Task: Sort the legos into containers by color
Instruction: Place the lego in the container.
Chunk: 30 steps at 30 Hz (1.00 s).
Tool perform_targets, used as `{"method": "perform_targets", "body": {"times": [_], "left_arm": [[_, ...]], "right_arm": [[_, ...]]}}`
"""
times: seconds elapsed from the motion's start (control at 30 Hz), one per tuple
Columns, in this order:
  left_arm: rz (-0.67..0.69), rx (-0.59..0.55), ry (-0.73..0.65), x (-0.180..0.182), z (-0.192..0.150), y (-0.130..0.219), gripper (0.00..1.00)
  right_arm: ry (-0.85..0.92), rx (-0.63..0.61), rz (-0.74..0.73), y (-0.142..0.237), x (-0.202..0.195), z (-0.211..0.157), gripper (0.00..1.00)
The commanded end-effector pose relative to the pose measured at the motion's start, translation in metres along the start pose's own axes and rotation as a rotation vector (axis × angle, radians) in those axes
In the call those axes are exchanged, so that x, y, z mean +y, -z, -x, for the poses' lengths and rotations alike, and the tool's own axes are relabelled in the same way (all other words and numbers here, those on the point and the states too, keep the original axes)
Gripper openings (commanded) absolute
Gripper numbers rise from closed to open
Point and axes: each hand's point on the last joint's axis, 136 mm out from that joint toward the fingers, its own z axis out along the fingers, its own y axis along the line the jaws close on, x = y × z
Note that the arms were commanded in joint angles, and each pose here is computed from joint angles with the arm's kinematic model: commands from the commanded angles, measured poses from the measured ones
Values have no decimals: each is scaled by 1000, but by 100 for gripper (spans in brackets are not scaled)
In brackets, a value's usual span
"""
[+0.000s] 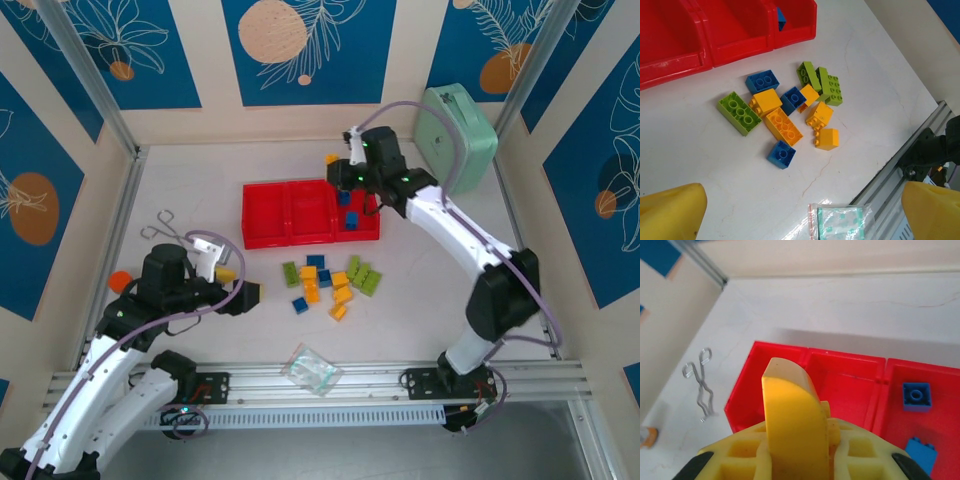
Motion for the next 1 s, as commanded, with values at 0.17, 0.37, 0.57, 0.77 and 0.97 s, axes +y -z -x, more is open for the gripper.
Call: {"method": "perform_targets", "body": {"times": [0.17, 0.37, 0.57, 0.77, 0.97], "left_arm": [[7, 6, -11, 1, -3, 0, 99], [9, 5, -12, 0, -3, 1, 99], [8, 6, -11, 1, -4, 1, 99], [11, 5, -11, 1, -3, 1, 99], [19, 2, -11, 2, -3, 2, 99]], "right_arm": [[94, 271, 21, -75, 6, -49, 0], [19, 356, -59, -111, -13, -76, 0], [-26, 408, -107, -133, -22, -101, 8], [-46, 411, -147, -137, -25, -102, 16], [-25, 413, -178, -135, -23, -94, 28]]}}
